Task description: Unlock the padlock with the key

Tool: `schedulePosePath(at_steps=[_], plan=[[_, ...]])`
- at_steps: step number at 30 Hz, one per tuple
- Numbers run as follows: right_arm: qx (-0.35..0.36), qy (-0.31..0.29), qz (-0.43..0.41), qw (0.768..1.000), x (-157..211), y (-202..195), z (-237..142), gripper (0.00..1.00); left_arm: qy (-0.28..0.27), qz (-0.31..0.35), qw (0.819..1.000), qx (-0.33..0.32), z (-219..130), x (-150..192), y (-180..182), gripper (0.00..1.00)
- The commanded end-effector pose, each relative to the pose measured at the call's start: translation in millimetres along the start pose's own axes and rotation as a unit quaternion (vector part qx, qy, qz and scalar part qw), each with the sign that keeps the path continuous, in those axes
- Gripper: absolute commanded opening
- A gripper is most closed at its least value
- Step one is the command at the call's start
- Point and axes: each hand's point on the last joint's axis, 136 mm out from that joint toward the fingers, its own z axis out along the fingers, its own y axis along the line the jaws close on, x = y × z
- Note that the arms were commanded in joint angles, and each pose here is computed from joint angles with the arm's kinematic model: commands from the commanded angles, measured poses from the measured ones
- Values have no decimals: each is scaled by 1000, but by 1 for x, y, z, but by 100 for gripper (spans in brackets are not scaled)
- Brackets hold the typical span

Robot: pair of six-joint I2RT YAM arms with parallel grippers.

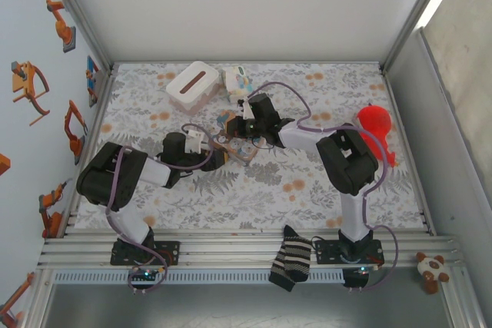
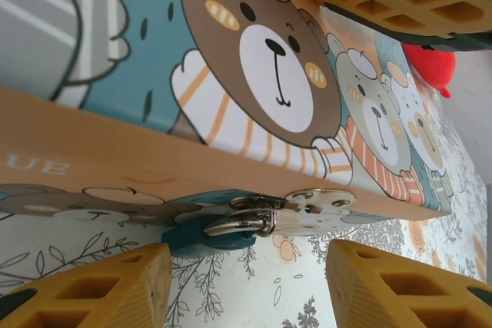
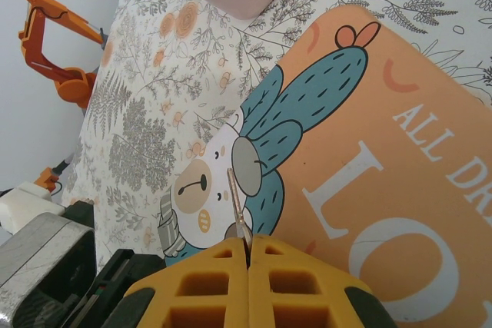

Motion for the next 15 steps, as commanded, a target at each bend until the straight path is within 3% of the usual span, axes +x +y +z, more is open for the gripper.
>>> schedulePosePath(at_steps=[1, 15], plan=[[16, 15, 3, 1000, 8, -14, 8, 0, 9, 12, 1000, 15, 5, 1, -3, 55], [16, 14, 4, 1000, 10, -15, 7, 0, 32, 10, 999, 30, 18, 14, -11, 51]])
